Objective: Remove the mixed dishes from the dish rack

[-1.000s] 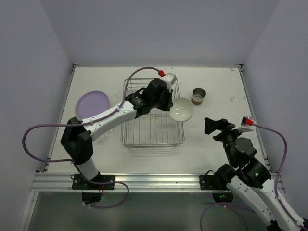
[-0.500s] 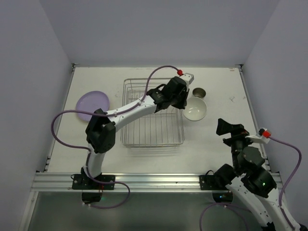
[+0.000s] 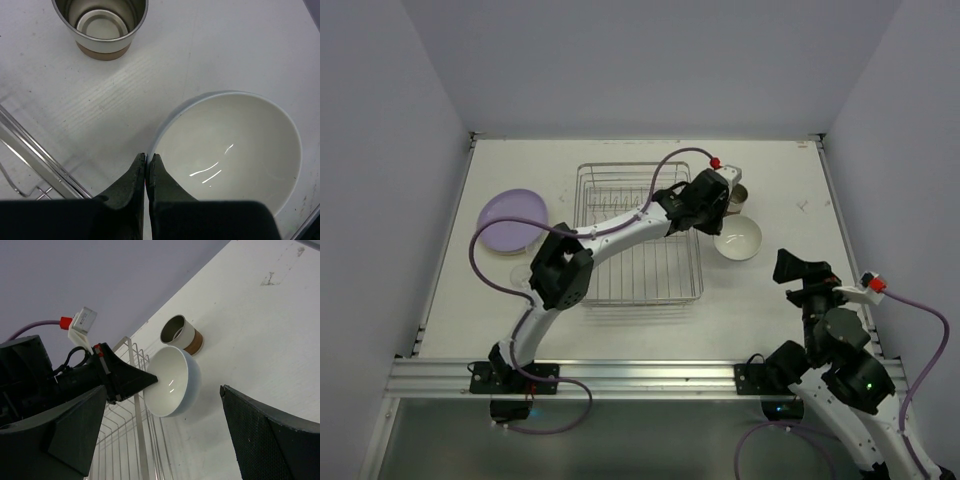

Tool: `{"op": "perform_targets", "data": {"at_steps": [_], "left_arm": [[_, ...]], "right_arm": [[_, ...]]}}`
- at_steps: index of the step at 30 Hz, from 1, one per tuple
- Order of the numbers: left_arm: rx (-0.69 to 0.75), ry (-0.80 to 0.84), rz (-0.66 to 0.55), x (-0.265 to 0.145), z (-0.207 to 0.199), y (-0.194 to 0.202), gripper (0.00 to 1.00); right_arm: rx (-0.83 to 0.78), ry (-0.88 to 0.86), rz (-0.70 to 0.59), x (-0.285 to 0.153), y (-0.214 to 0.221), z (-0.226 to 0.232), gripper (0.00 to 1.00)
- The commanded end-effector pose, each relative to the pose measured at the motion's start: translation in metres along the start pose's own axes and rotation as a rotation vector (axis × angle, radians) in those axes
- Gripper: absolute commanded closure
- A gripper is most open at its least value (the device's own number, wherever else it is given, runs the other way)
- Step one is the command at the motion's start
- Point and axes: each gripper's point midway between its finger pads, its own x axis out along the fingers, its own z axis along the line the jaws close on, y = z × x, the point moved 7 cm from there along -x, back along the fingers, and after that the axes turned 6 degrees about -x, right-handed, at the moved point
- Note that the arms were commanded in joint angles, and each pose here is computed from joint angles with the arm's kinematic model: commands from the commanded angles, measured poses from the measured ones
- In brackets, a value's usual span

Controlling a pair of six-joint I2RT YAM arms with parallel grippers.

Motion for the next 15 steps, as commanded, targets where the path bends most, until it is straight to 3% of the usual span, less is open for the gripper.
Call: {"op": "perform_targets", "data": {"at_steps": [1,11,15], "left_arm": [[-0.013,0.076,-0.045,0.0,-0.019,-0.018,1.0],[-0.003,0.042,0.011,0.025,-0.01,0.002,1.0],[-0.001,0.031,0.026,0.03,-0.006,0.007,0.93]], "right_arm": [[0.086,-0.007,-0.066,-0.006,-0.011,-0.005,0.01],[0.079,-0.006,-0.06,-0.004,-0.008,-0.005,0.01],[0.075,-0.01,-0.053,-0.004,-0.006,-0.004,0.01]]}}
